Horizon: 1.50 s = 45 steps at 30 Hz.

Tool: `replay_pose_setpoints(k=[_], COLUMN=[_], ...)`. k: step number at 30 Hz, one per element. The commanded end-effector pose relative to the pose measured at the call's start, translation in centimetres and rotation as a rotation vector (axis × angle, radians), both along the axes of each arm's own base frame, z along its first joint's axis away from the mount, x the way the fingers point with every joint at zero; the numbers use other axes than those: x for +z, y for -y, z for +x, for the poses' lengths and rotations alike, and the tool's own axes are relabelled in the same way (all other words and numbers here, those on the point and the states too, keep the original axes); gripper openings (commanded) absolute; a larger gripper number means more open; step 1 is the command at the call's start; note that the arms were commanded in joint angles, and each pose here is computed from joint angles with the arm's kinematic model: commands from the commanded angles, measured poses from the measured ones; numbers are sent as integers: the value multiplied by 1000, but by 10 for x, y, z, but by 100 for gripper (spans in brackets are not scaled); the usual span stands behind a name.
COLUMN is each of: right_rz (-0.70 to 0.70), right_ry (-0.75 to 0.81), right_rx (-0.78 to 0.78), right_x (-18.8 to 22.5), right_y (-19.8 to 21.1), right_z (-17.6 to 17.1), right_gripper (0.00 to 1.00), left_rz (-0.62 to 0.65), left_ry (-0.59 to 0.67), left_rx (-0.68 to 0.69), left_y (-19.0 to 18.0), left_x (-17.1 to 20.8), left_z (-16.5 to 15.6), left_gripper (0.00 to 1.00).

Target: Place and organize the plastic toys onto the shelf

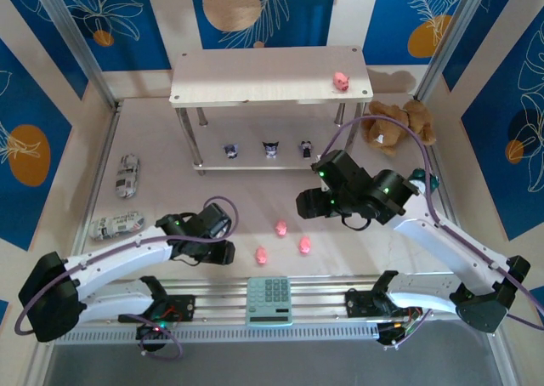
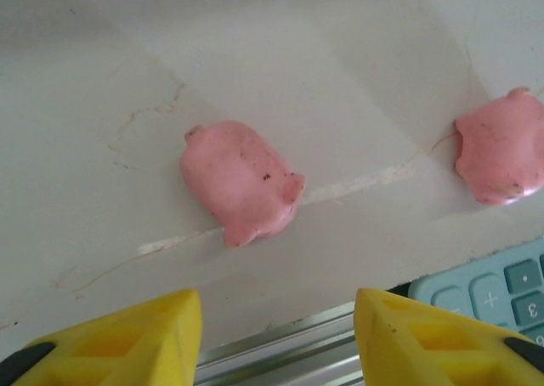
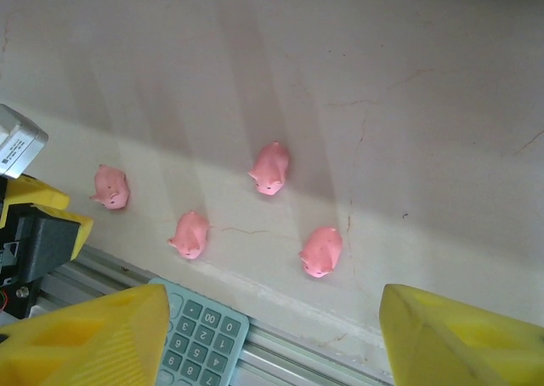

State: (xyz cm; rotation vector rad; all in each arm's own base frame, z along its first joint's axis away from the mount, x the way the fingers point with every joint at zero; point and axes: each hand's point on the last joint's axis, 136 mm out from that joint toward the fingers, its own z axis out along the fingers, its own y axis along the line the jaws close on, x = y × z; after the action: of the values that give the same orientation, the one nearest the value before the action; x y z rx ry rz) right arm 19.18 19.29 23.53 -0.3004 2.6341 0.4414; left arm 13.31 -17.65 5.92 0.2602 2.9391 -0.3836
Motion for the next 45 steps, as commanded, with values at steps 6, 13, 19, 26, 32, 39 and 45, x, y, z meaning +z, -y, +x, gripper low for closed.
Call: replay_pose_setpoints(k=[6,13,19,26,32,39,45], right_rz=[50,56,54,52,53,58,61], right_ry=[-10,-11,-12,-9,-5,-4,15], right_rx=[15,-2,-19,-26,-33,-34,-35], right_x=[0,-2,-5,-6,-7,-7,-2], right_y=[1,9,15,15,15,14,13], right_z=[-1,-1,-1,2,4,6,10], right_gripper=[67,67,68,67,67,67,67], left_rz=[39,80,108,125,118,132,143], left_ry=[18,12,39,93,104,169,356], left_rx=[13,-16,-51,-77,-118,-276,-535], left_y=[5,7,3,-4,-5,4,25], left_x=[-13,-23,-22,-14,-1,40,117], left_z=[11,17,24,31,31,41,67], left_gripper=[45,35,18,0,0,0,0])
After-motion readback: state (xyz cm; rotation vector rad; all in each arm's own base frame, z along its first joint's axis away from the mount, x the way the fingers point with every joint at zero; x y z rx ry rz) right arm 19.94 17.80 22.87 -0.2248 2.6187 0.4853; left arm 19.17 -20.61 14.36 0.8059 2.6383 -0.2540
